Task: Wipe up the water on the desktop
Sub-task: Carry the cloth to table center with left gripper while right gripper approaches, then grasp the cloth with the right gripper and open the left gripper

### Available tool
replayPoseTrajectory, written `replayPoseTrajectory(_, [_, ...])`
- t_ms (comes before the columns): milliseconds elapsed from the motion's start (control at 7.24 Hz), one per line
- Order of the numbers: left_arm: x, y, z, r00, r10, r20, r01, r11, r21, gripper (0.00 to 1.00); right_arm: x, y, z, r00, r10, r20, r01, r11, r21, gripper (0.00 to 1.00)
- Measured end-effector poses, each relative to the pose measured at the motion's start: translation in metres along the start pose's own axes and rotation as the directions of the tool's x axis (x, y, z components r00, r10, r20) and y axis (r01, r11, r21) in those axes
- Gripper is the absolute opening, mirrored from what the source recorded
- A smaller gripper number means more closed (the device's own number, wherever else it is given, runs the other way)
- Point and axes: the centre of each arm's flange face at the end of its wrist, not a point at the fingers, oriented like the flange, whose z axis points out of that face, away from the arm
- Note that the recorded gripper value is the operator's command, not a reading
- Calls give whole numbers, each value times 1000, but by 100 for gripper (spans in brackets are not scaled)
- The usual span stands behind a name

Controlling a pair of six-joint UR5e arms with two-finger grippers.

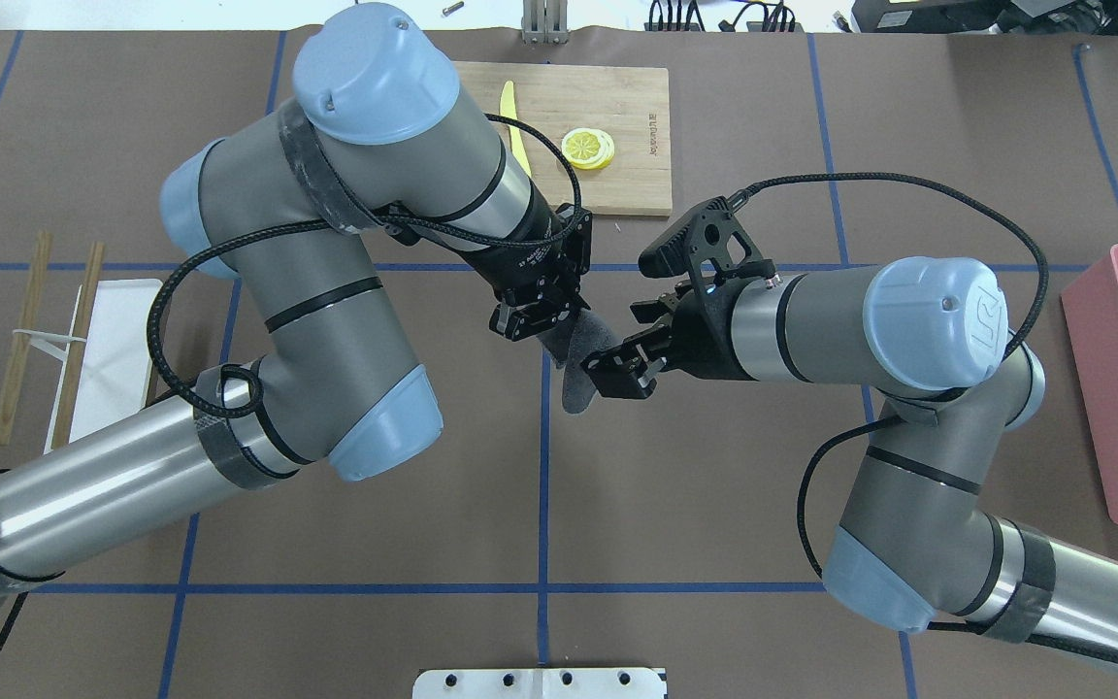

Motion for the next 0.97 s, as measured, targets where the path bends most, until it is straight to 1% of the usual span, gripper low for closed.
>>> replayPoseTrajectory(276, [-1,-3,4,1000,-2,6,2,1000,5,0,-1,-1,-1,1000,0,2,0,1000,3,0])
replayPoseTrajectory(414, [-1,-4,5,1000,-2,6,2,1000,6,0,-1,-1,-2,1000,0,3,0,1000,4,0])
replayPoseTrajectory(552, [-1,-4,5,1000,-1,7,1,1000,7,7,-1,-1,-2,1000,1,3,-1,1000,4,0])
replayPoseTrajectory(691, [0,-5,5,1000,3,6,-4,1000,8,66,-2,-1,-2,1000,10,4,-10,1000,5,0])
replayPoseTrajectory(829, [0,-6,4,1000,15,3,-15,1000,10,98,-2,-2,-3,1000,31,6,-31,1000,6,0])
replayPoseTrajectory(967, [-1,-7,4,999,34,-1,-34,999,15,98,-3,-2,-3,999,49,7,-49,999,6,0])
